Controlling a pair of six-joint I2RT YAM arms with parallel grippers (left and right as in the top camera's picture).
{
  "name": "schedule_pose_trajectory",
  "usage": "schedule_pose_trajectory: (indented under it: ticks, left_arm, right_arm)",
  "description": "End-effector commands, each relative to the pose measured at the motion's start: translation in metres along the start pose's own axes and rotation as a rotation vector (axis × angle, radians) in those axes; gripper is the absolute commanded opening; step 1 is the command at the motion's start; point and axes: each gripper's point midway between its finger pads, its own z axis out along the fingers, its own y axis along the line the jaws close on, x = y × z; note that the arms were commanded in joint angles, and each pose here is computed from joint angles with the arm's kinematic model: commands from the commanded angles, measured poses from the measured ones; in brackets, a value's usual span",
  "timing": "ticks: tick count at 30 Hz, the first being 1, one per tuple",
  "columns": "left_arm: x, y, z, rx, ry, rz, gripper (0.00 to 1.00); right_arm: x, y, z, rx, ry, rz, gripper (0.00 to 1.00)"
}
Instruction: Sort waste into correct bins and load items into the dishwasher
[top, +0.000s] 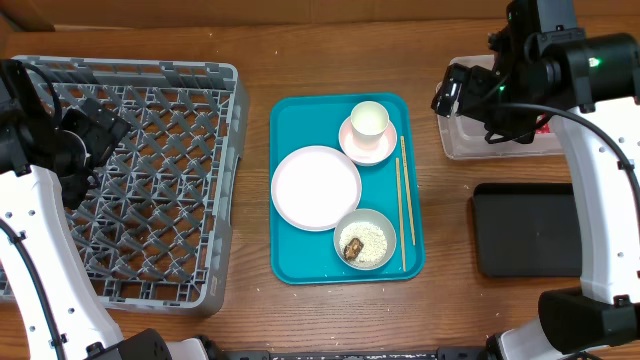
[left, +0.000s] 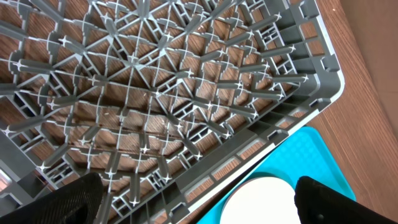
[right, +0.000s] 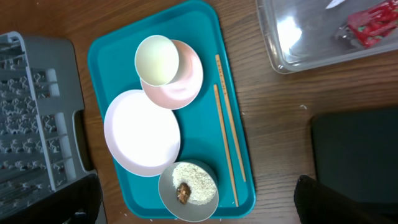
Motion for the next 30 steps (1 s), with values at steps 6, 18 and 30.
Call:
schedule_pose_trajectory:
  ticks: [6, 18, 30]
  left_arm:
    - [-0.004, -0.001, -0.005, 0.007, -0.019, -0.013, 1.00]
    - [-0.003, -0.001, -0.005, 0.006, -0.019, -0.013, 1.00]
    - [-0.003, -0.001, -0.005, 0.007, -0.018, -0.014, 1.00]
  right_arm:
    - [0.034, 0.017, 0.044, -0.007, 0.121, -0.101, 1.00]
    - [0.063, 0.027, 0.078, 0.077, 0.163, -0.214, 1.00]
    - [0.015, -0.011, 0.078, 0.139, 0.023, 0.006, 1.00]
